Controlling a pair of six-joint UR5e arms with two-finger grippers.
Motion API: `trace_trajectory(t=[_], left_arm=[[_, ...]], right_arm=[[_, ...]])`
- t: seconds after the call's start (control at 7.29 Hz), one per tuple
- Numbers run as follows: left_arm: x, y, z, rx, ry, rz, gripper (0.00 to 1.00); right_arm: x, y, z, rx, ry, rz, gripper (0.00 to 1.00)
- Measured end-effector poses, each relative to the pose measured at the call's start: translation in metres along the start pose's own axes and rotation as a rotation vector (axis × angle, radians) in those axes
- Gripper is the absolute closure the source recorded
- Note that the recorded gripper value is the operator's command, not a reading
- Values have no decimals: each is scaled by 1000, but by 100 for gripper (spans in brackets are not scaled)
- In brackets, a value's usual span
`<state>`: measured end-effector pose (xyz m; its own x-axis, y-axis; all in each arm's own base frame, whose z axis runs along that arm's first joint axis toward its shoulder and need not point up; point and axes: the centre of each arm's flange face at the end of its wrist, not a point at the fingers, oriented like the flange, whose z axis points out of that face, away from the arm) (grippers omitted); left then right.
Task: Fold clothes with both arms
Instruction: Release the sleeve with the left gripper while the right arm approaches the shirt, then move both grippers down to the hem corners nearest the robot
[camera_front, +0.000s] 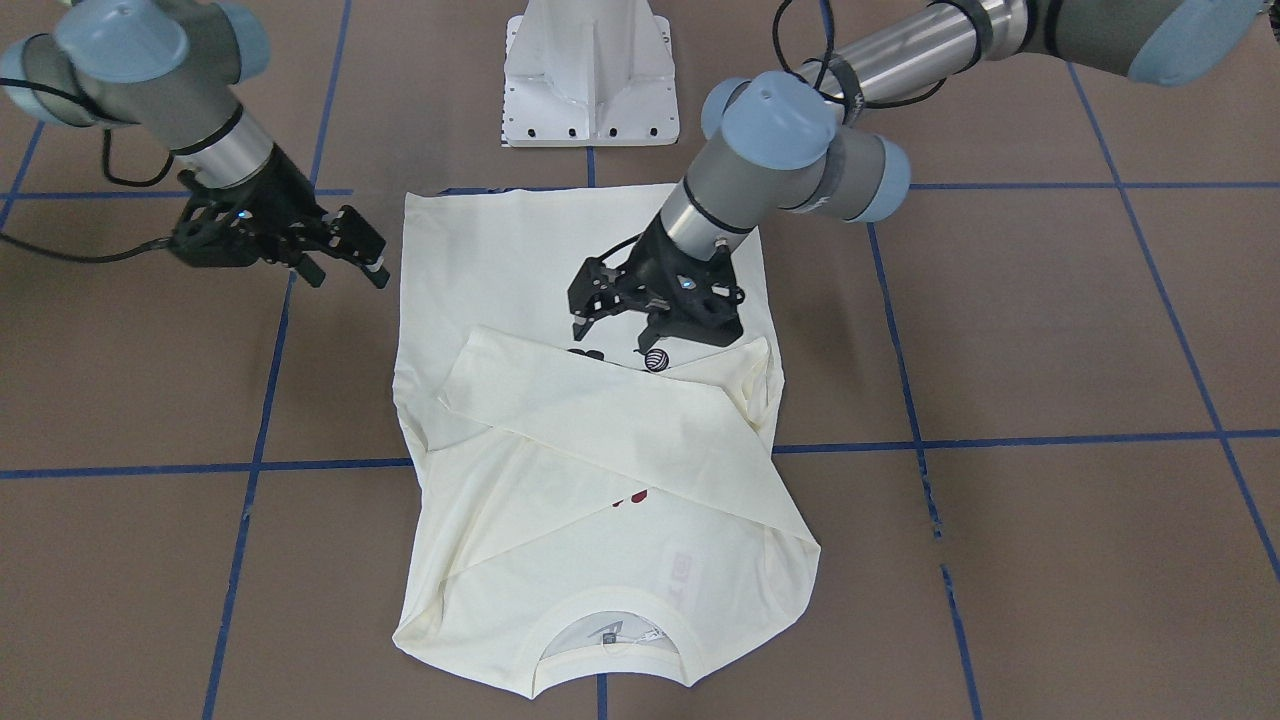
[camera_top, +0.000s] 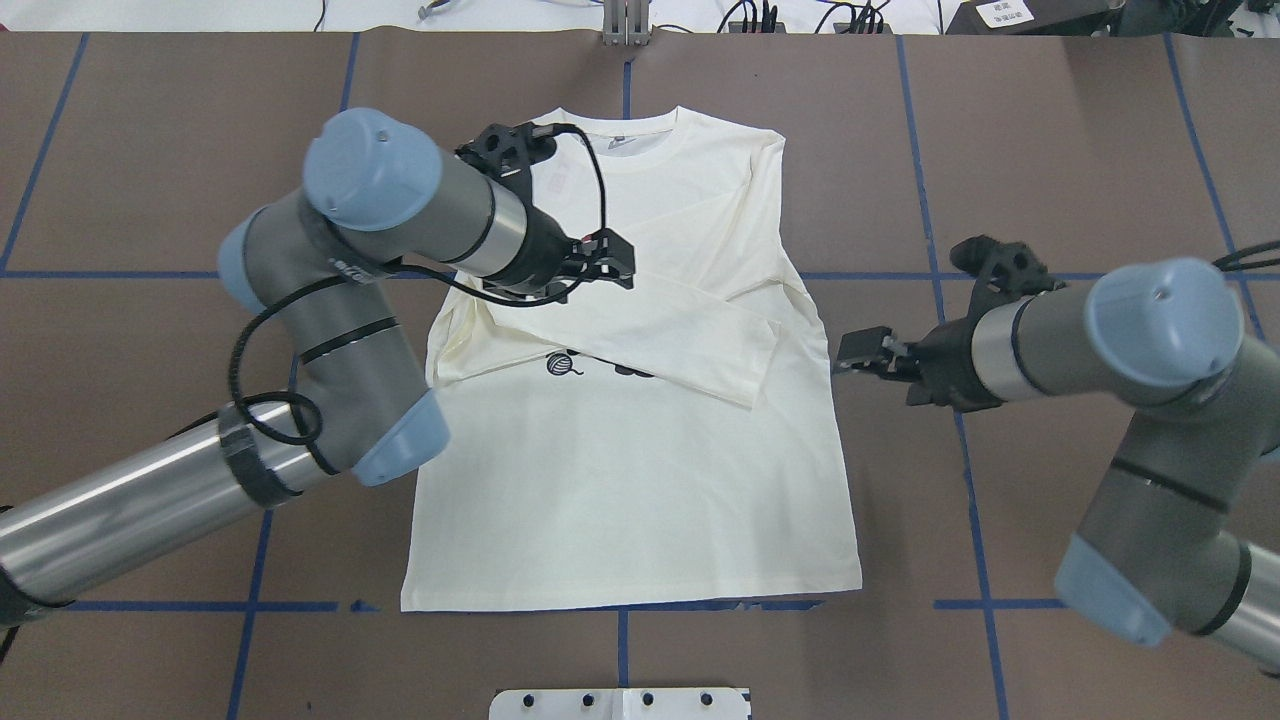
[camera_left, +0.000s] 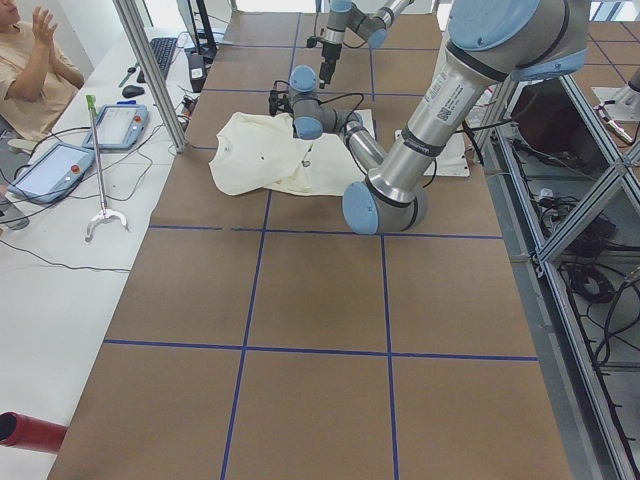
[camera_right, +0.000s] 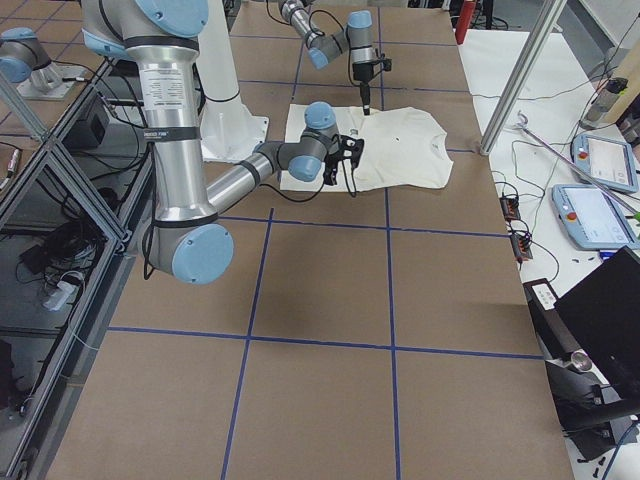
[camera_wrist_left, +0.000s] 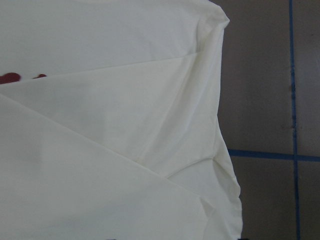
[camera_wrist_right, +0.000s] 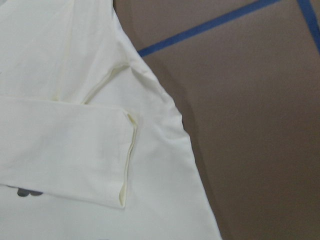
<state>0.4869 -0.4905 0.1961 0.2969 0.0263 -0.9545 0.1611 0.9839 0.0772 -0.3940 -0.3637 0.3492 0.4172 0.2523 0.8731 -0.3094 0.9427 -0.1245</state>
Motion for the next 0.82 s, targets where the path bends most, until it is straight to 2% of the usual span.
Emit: trace_trajectory(t=[0.14, 0.27, 0.55, 0.82], left_arm=[[-26, 6, -19, -7, -7, 5, 16], [-41, 9, -27, -8, -14, 3, 15], [-52, 11, -31, -8, -18, -2, 13], [-54, 11, -30, -10, -22, -6, 11]], right_arm=[[-9, 48, 17, 17, 16, -5, 11], [-13, 81, 25, 27, 49, 2, 12], [-11, 134, 39, 67, 103, 49, 15], [-1, 163, 49, 108, 147, 32, 23]])
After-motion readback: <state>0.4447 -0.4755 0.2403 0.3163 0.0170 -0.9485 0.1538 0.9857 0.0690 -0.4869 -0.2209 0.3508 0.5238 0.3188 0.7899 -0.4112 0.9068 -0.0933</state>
